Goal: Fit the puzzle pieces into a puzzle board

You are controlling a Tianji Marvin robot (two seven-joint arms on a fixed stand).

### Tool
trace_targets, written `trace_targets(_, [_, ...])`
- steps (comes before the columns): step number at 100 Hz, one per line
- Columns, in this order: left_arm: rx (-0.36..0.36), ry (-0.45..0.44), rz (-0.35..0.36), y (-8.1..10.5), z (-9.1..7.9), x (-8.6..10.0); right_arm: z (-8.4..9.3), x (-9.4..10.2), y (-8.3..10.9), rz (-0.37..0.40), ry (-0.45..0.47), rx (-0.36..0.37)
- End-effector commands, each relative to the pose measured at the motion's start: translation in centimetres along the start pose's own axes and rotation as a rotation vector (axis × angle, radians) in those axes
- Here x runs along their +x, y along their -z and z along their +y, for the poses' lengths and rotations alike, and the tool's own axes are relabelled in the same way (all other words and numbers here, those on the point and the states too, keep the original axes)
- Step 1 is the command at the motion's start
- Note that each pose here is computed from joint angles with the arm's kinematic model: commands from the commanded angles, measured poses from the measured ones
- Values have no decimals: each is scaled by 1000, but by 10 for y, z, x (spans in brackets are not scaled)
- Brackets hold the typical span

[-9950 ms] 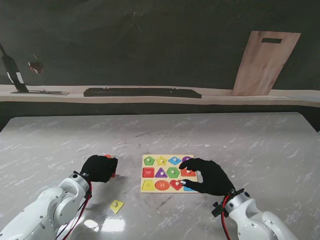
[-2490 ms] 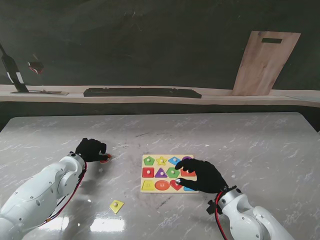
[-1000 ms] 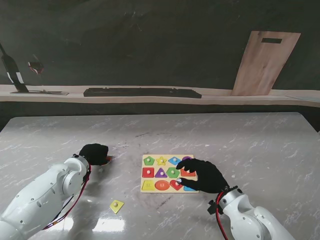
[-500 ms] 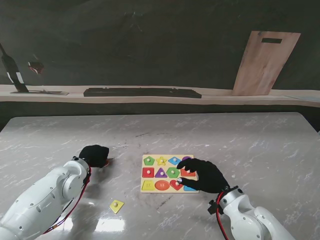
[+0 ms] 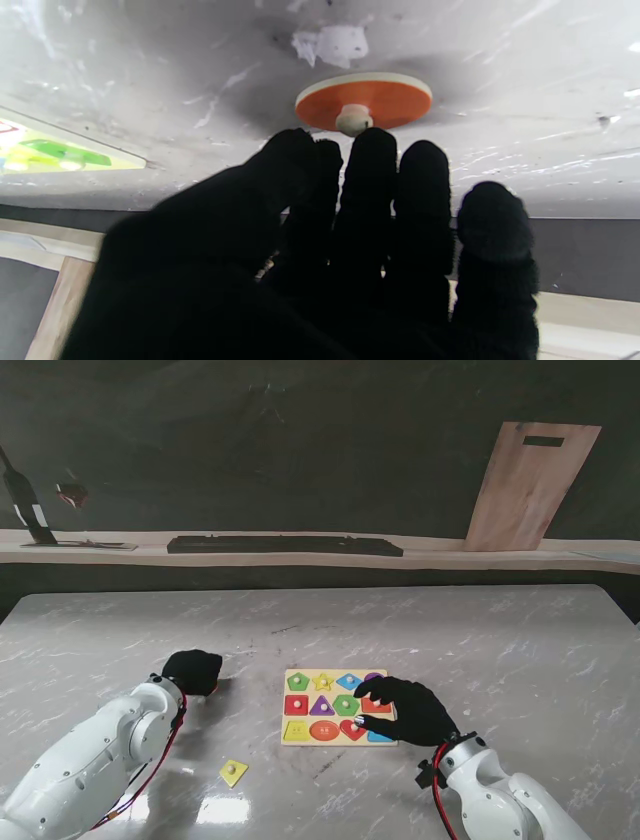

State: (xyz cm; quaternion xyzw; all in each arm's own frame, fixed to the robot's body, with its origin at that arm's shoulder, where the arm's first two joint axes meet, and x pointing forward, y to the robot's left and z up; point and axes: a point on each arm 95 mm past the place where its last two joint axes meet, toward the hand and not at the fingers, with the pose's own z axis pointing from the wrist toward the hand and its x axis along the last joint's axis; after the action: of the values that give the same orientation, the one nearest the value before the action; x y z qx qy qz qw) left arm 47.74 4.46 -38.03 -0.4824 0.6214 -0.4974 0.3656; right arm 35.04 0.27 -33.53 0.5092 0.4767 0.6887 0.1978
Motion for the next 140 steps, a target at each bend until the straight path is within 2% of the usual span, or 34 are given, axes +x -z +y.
trace_targets(1, [-4,1,-6,1,2,0,-2,2,2,3,-2,2])
trace_targets(42, [8,-27,-11,3,5,-5,-3,1,2,2,-2,6])
trace_targets(73, [-27,7,-20,6,9,-5,-3,1,2,1,-1,4])
trace_targets(106, [-63,104,-58,10,14,-5,-3,1,2,-1,1,3])
trace_targets(140, [-114,100,-75,13,16,-6,-3,0,3,-1,2,2])
